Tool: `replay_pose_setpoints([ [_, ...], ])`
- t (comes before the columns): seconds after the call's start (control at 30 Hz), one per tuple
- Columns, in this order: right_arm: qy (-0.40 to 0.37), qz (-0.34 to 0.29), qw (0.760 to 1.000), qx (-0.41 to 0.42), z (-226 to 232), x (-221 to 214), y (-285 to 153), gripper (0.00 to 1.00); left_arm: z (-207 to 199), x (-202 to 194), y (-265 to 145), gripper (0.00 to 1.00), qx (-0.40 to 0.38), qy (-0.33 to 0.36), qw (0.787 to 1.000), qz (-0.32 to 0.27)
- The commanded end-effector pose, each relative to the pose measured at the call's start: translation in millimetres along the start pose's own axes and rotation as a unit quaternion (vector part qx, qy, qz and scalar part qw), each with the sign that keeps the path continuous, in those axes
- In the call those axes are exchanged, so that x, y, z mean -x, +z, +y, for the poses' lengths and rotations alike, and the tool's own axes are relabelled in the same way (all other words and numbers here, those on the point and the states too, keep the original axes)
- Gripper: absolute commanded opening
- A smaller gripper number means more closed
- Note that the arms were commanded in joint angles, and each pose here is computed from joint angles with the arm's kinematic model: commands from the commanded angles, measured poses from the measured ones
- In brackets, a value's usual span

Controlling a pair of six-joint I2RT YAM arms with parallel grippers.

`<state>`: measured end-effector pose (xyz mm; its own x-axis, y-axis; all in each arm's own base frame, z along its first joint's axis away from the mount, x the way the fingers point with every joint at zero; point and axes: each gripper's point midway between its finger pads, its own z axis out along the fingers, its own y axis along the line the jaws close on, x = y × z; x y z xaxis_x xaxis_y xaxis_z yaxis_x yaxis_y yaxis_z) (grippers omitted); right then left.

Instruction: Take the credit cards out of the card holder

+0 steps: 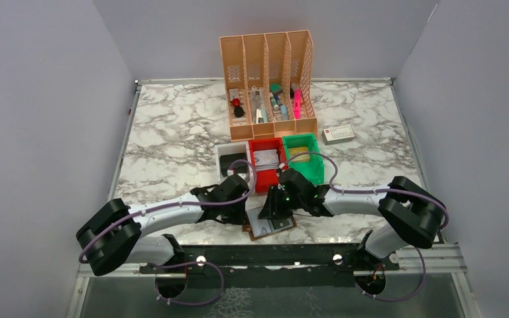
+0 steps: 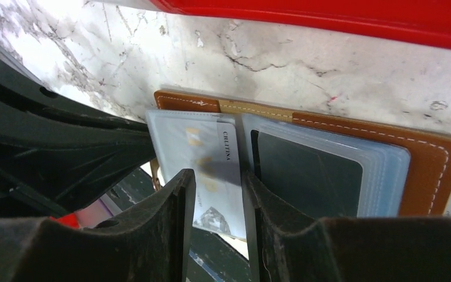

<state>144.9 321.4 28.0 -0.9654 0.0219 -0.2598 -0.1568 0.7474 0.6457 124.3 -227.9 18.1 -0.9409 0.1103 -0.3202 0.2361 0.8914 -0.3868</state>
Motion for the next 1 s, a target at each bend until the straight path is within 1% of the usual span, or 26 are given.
replay_pose_setpoints([
  [0.0,0.008,0.018,1.000,0.014,-2,-10,2,0.38,6,-11,8,0.07,0.019,0.012,1.000,0.019],
  [0.17,0.007,0.011,0.999,0.034,8,-4,-1,0.23,3,-9,9,0.05,0.021,0.017,0.999,0.018],
  [0.3,0.009,-0.001,0.999,0.036,8,0,-6,0.06,3,-6,8,0.05,0.025,0.018,0.999,0.012],
  [0.37,0.011,-0.008,0.999,0.031,5,2,-8,0.01,4,-4,7,0.04,0.027,0.018,0.999,0.007],
  [0.53,0.014,-0.025,0.999,0.026,-1,8,-16,0.01,7,-3,5,0.00,0.034,0.015,0.999,0.003],
  [0.83,0.003,-0.026,0.999,0.036,-11,13,-27,0.01,12,-2,-1,0.00,0.046,0.011,0.999,-0.009],
  [0.97,0.010,-0.030,0.999,0.032,-19,14,-30,0.01,12,1,-4,0.00,0.047,0.009,0.999,-0.017],
])
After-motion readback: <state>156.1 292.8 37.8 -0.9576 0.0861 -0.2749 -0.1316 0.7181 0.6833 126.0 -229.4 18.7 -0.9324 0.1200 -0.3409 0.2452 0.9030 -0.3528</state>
